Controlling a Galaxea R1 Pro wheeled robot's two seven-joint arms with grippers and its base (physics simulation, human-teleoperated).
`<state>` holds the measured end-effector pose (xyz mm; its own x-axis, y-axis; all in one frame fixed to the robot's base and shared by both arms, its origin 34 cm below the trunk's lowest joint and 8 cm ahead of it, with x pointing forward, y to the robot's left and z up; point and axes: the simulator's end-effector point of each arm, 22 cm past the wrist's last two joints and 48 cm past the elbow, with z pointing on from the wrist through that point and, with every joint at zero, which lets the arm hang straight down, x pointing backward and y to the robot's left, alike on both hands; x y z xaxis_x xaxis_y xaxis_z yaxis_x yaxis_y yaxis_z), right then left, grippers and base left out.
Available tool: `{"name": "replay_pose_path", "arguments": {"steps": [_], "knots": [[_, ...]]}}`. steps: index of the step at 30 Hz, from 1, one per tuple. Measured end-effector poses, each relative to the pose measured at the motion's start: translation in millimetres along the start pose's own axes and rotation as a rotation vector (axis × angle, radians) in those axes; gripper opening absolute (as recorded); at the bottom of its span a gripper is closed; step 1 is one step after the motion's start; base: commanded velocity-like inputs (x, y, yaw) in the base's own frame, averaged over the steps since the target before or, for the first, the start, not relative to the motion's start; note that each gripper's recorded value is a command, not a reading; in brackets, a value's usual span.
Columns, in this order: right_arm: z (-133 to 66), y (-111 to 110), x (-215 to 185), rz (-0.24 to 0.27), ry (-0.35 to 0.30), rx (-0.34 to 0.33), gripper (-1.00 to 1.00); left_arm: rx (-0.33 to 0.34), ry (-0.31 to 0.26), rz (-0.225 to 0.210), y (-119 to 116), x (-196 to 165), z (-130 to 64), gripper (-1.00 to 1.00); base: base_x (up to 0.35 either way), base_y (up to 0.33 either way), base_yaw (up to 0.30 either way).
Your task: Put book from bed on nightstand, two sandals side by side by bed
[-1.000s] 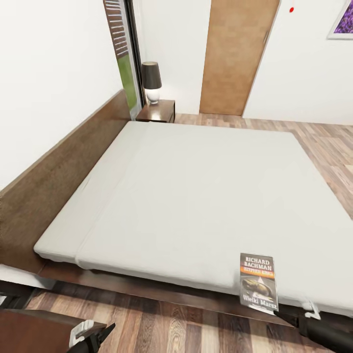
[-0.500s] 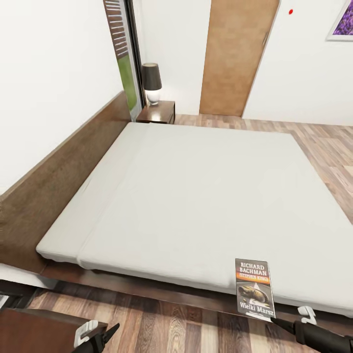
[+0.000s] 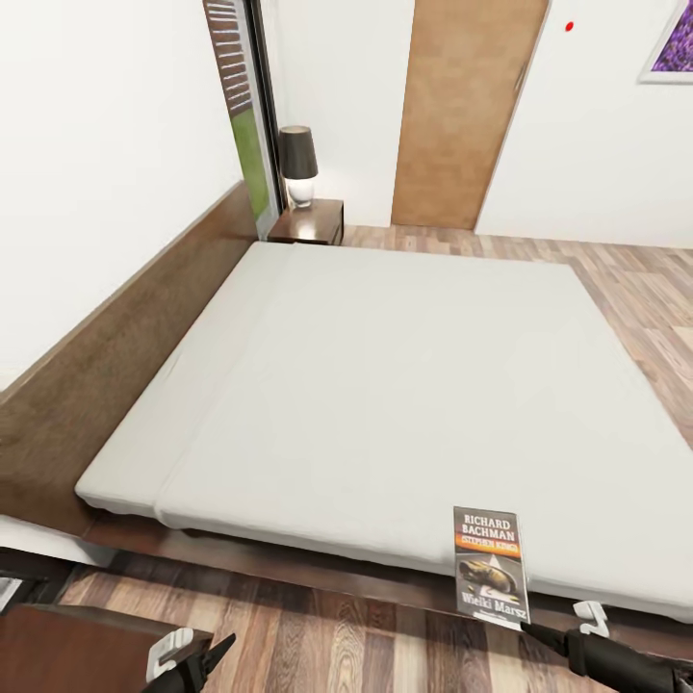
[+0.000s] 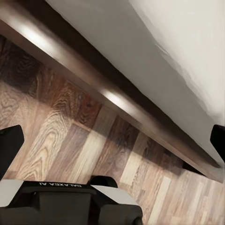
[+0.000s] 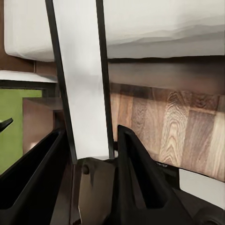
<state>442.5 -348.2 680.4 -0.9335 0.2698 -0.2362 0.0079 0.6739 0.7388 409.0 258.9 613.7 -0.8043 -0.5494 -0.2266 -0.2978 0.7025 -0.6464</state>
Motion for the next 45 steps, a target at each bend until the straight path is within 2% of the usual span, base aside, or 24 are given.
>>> {"name": "replay_pose_path", "arguments": {"steps": [18, 23, 25, 27, 45], "knots": [[-5.4, 16.1, 4.9, 0.007, 0.000, -0.004, -1.00, -0.001, 0.001, 0.000, -9.6, 0.6, -15.6, 1.00, 0.000, 0.000, 0.000], [-19.4, 1.9, 22.3, 0.051, 0.017, 0.046, -1.00, 0.002, 0.002, -0.003, -14.0, 2.7, -18.3, 1.00, 0.000, 0.000, 0.000], [-16.8, 1.2, 36.7, 0.086, 0.026, 0.054, -1.00, 0.005, 0.002, -0.006, -16.8, 4.3, -18.7, 1.00, 0.000, 0.000, 0.000], [-15.1, 3.4, 40.3, 0.099, 0.023, 0.053, -1.00, 0.006, 0.002, -0.007, -18.2, 5.0, -20.0, 1.00, 0.000, 0.000, 0.000], [-23.4, 14.7, 47.5, 0.108, 0.025, 0.051, -1.00, 0.005, 0.003, -0.009, -25.3, 8.3, -33.0, 1.00, 0.000, 0.000, 0.000]]}}
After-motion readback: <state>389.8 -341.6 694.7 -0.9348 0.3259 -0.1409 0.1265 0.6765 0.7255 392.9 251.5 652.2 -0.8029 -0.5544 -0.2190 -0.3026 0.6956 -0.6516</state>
